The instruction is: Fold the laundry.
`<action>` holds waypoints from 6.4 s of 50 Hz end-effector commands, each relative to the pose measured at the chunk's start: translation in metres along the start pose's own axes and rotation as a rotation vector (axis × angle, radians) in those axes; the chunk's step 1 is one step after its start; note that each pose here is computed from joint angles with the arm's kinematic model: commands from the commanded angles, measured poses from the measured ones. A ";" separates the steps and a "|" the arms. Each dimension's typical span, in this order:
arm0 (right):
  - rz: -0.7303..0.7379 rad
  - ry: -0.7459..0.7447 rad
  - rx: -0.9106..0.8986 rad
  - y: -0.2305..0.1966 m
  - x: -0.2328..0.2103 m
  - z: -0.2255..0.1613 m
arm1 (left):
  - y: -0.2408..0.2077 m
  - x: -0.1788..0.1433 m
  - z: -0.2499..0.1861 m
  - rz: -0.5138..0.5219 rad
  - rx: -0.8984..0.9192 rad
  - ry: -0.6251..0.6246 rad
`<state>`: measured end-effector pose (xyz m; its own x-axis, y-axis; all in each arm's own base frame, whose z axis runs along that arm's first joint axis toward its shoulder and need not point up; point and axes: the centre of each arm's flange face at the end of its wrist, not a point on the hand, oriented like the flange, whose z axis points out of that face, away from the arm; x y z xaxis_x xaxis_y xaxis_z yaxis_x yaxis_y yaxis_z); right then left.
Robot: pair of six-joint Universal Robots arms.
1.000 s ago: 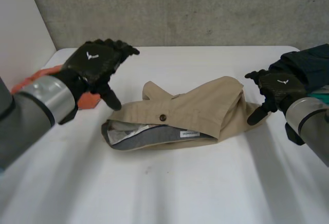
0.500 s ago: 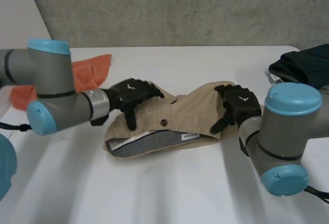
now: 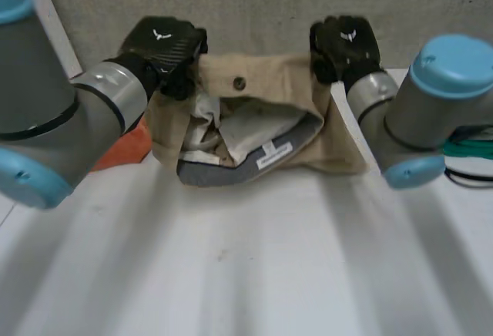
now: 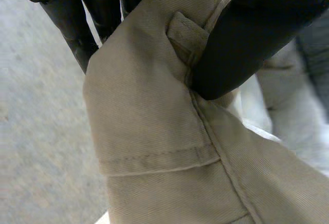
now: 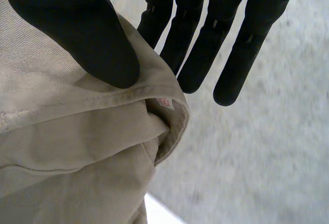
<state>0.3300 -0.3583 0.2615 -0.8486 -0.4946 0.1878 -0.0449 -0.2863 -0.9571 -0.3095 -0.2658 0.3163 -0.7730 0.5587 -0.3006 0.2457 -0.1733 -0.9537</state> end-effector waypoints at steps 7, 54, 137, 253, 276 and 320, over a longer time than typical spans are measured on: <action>0.176 -0.269 0.051 0.023 -0.003 0.029 | 0.008 0.110 -0.069 0.013 -0.049 0.062; 0.273 -0.034 -0.797 -0.022 0.010 -0.153 | 0.063 0.003 -0.086 -0.277 -0.472 0.025; -0.346 0.074 0.490 -0.145 0.050 0.021 | -0.099 -0.067 0.010 -0.012 0.664 -0.371; -0.246 -0.164 -0.451 0.144 -0.034 -0.044 | 0.174 0.038 0.004 0.208 -0.329 -0.101; -0.351 -0.226 -0.630 -0.001 0.028 -0.102 | 0.076 0.010 -0.076 0.071 -0.414 -0.105; -0.389 0.207 0.483 -0.127 0.082 0.020 | -0.090 -0.095 0.031 0.086 0.557 -0.497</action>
<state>0.2712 -0.3722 0.4143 -0.8994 -0.0814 0.4296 -0.2340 -0.7403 -0.6302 -0.2762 -0.3269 0.4391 -0.9733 0.1167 -0.1975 0.0609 -0.6986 -0.7129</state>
